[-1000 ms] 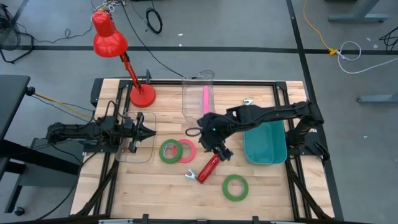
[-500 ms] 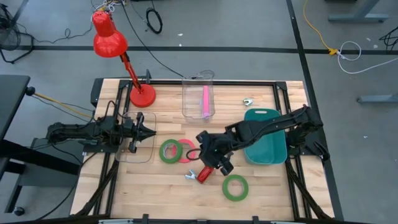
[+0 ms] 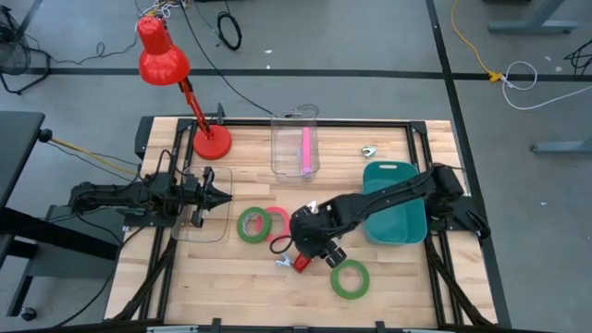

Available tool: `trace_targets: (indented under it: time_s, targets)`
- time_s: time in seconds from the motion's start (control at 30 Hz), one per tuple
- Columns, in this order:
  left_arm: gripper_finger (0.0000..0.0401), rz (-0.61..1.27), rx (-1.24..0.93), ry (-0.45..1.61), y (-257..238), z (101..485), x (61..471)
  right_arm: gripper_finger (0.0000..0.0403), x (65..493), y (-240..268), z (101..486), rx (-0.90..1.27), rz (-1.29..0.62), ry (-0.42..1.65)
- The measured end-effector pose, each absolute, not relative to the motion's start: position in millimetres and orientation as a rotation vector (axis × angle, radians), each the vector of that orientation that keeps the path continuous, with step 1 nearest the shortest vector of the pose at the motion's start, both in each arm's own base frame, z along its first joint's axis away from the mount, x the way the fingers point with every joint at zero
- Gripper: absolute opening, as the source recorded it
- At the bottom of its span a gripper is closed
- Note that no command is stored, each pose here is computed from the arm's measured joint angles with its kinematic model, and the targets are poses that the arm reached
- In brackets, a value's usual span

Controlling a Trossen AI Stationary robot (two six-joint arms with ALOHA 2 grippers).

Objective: Pick and place Stapler, Stapler remover, tape
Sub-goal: Put the red stapler into the right transparent bin

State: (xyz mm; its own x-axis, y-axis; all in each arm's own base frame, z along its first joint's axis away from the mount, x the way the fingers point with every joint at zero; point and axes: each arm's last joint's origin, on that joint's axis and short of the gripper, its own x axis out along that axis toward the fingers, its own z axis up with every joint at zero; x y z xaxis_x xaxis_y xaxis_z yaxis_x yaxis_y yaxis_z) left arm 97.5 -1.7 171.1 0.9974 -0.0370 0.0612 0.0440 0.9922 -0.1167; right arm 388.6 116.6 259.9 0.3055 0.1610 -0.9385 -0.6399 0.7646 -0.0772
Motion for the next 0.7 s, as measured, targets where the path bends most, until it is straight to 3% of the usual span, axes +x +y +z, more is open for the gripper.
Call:
trace_targets:
  time_s: [0.7]
  targets:
    - [0.003,-0.04,-0.118,-0.053,-1.8,170.6,97.5,0.0213,401.9,119.4,202.1,-0.628,0.641,1.264]
